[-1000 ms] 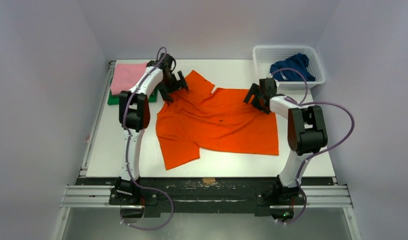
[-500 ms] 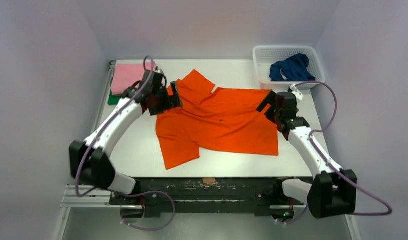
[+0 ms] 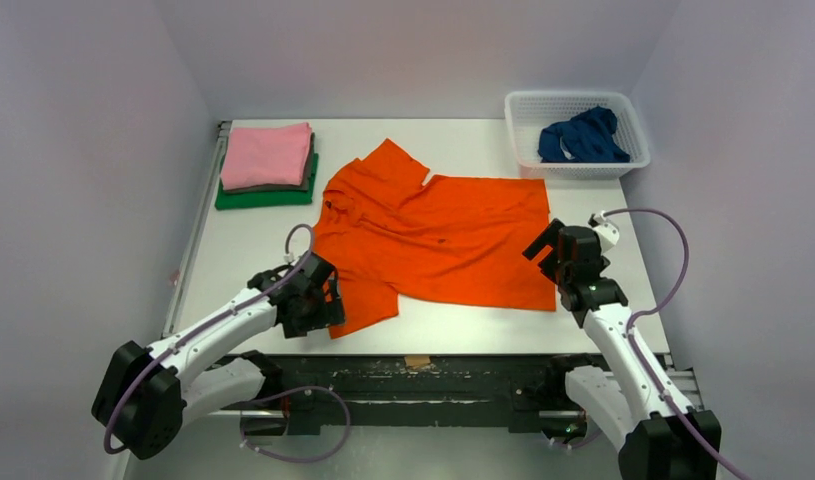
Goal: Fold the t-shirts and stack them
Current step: Grab the side of the flattened tshirt closest away from the robot with both arms
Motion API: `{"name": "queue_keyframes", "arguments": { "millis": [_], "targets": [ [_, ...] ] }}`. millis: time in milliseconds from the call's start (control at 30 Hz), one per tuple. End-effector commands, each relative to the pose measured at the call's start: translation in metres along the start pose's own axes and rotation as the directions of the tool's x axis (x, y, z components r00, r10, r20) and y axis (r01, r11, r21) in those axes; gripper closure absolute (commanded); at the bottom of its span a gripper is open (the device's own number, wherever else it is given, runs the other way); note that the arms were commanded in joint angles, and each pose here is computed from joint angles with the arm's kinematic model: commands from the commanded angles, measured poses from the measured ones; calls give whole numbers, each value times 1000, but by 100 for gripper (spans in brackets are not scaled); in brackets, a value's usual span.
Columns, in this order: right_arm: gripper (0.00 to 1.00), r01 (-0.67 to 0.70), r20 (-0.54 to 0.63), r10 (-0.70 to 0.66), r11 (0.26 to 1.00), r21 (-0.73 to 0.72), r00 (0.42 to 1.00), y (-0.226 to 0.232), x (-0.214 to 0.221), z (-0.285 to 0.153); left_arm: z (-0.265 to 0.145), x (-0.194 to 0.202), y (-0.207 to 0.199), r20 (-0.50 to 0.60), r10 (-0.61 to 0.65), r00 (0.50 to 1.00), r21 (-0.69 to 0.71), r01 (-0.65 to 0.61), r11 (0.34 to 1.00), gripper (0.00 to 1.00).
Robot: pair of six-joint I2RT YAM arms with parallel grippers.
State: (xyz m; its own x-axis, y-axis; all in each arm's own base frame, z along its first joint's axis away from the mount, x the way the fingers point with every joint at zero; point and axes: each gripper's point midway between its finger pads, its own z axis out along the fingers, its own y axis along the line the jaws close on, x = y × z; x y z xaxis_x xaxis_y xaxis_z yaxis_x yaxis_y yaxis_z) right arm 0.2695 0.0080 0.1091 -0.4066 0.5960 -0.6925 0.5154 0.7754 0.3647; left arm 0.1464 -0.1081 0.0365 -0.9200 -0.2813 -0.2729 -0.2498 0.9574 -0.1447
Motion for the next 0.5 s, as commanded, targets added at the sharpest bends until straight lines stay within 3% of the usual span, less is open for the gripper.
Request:
{"name": "queue_keyframes", "arguments": {
  "millis": [0,133,267,467],
  "targets": [
    [1,-40,67,38,999,23,997,-6,-12,-2,13,3,-9,7,-59,998,34,58,998,23],
    [1,-34,64,32,999,33,997,-8,-10,-1,20,7,-27,-30,-42,999,77,44,996,37],
    [2,-27,56,24,998,55,998,-10,-9,1,27,12,-24,-59,-15,998,22,16,1000,51],
    [2,-36,63,31,996,77,998,-15,-8,3,35,29,-34,-112,39,993,23,-37,999,62]
  ]
}}
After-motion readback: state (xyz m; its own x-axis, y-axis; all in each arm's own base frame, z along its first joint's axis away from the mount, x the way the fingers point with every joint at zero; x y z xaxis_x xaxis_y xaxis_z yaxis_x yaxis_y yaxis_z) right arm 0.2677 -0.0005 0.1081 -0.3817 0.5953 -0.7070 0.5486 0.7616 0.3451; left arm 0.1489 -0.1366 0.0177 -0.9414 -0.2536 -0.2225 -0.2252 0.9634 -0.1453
